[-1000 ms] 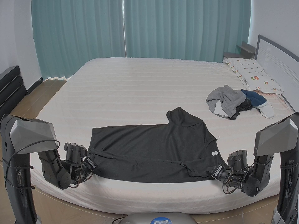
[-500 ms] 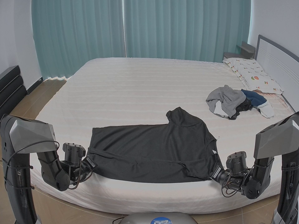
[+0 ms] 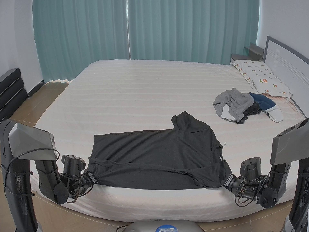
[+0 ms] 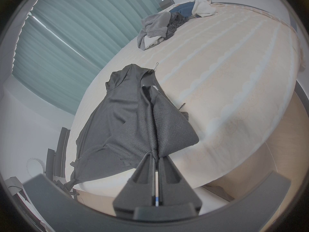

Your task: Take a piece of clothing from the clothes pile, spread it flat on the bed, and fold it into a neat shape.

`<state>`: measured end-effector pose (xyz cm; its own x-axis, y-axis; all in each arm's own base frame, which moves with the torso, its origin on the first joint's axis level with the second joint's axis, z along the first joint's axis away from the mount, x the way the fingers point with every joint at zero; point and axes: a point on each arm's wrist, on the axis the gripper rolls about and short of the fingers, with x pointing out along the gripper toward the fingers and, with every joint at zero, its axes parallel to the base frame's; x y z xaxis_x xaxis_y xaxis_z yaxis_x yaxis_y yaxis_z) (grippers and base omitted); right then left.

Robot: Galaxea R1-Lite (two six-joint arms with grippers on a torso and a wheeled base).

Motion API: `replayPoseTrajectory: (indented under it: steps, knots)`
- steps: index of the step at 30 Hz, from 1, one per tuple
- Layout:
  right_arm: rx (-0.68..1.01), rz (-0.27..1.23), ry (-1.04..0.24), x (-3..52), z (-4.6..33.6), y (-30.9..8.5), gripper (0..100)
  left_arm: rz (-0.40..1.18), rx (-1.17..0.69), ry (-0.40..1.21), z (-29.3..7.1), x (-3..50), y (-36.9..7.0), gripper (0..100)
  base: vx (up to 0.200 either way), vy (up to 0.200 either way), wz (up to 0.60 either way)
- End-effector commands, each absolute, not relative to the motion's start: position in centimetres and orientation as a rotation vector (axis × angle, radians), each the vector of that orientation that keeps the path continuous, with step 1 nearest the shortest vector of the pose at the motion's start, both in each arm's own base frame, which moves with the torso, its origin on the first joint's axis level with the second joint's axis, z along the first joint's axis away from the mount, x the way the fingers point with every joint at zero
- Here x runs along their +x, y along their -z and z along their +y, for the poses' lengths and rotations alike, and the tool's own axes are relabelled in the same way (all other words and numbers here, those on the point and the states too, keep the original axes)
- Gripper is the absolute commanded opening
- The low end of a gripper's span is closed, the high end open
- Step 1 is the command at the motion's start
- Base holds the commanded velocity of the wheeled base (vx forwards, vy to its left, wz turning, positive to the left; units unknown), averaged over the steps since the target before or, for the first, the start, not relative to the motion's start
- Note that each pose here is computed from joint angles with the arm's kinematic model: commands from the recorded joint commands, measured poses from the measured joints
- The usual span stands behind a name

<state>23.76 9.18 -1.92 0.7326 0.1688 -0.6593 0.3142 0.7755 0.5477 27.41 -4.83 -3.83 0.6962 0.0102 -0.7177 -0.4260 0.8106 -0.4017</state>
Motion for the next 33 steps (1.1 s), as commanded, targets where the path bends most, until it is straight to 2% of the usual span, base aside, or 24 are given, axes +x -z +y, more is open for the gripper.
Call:
replayPoseTrajectory:
  steps: [1,17,23,33]
  knots:
    - [0.701,0.746,0.08,23.5,9.1,1.3,0,0.773,-0.579,-0.274,-4.3,27.2,3.8,0,0.0,0.0,0.0]
    - [0.676,0.718,0.067,24.0,8.8,0.9,0,0.711,-0.586,-0.284,-2.8,27.6,2.0,0,0.0,0.0,0.0]
    - [0.67,0.719,0.057,23.6,8.6,0.3,0,0.759,-0.559,-0.291,-2.8,27.0,2.4,0,0.0,0.0,0.0]
    - [0.612,0.806,0.06,23.1,8.6,2.4,0,0.827,-0.489,-0.274,-3.1,26.2,3.2,0,0.0,0.0,0.0]
